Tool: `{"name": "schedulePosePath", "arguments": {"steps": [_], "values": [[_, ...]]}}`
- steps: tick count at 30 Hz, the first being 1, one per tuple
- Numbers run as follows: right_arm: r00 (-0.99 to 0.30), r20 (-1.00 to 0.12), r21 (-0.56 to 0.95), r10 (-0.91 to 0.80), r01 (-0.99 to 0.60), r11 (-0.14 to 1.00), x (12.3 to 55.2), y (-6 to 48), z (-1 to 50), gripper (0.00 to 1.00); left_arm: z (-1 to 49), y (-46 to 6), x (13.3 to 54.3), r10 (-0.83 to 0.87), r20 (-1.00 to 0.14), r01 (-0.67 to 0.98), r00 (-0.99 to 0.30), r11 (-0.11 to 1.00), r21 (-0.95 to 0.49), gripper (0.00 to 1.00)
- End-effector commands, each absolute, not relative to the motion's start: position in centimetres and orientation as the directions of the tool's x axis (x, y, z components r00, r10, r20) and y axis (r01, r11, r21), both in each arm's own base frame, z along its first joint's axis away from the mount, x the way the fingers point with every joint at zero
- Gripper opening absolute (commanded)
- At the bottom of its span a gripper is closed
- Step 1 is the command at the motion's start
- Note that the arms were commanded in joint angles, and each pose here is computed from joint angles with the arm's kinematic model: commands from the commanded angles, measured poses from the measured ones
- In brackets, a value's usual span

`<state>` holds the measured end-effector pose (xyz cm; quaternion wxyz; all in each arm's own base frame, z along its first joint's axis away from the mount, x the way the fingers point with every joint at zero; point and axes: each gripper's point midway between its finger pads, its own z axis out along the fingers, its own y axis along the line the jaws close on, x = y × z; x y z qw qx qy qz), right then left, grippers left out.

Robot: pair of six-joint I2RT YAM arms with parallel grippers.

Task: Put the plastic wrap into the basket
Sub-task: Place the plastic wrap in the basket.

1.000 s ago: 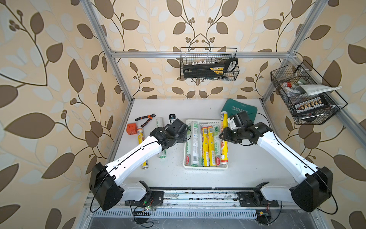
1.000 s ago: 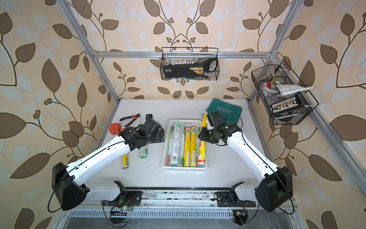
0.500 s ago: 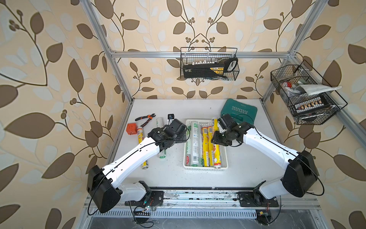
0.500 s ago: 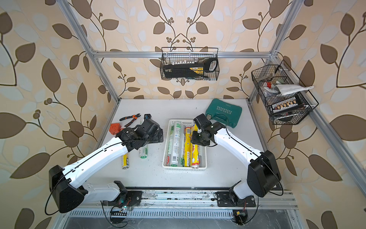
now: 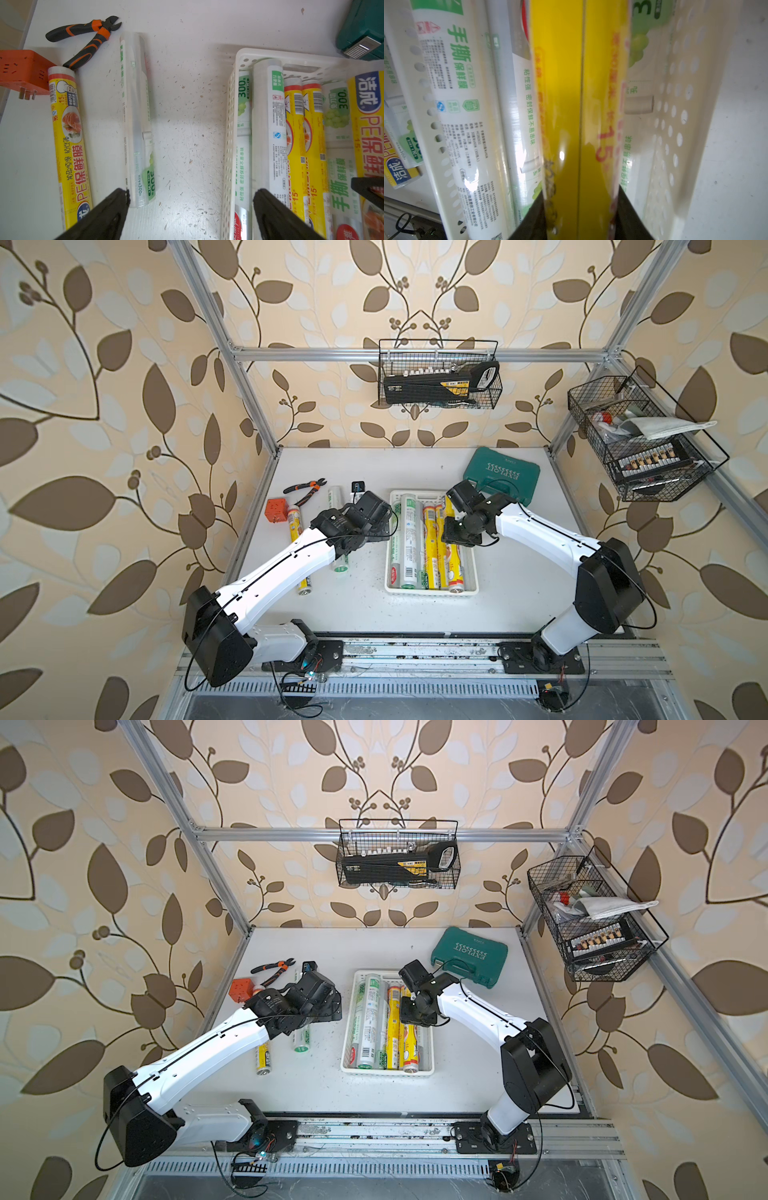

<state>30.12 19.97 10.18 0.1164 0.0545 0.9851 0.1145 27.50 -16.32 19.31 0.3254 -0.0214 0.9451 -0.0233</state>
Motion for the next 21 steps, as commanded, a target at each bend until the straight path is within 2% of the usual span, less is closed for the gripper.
{"name": "schedulePosePath", "arguments": {"steps": [1, 10, 17, 21], "values": [[-0.960, -0.254, 0.192, 0.115, 0.066, 0.979, 31.2, 19.7, 10.1, 0.36, 20.1, -15.5, 27.6, -0.087, -0.635, -0.052, -0.768, 0.996, -0.073, 0.99], [-0.959, -0.260, 0.125, 0.111, 0.081, 0.989, 32.1, 19.0, 8.8, 0.37, 19.8, -15.5, 27.6, -0.086, -0.628, -0.050, -0.773, 0.996, -0.074, 0.99], [-0.955, -0.274, 0.113, 0.117, 0.089, 0.990, 32.7, 19.0, 7.9, 0.41, 20.0, -15.3, 27.5, -0.086, -0.633, -0.052, -0.769, 0.996, -0.072, 0.99], [-0.954, -0.277, 0.099, 0.117, 0.093, 0.991, 32.6, 18.6, 7.9, 0.51, 20.0, -15.2, 27.4, -0.086, -0.636, -0.052, -0.767, 0.996, -0.072, 0.99]]}}
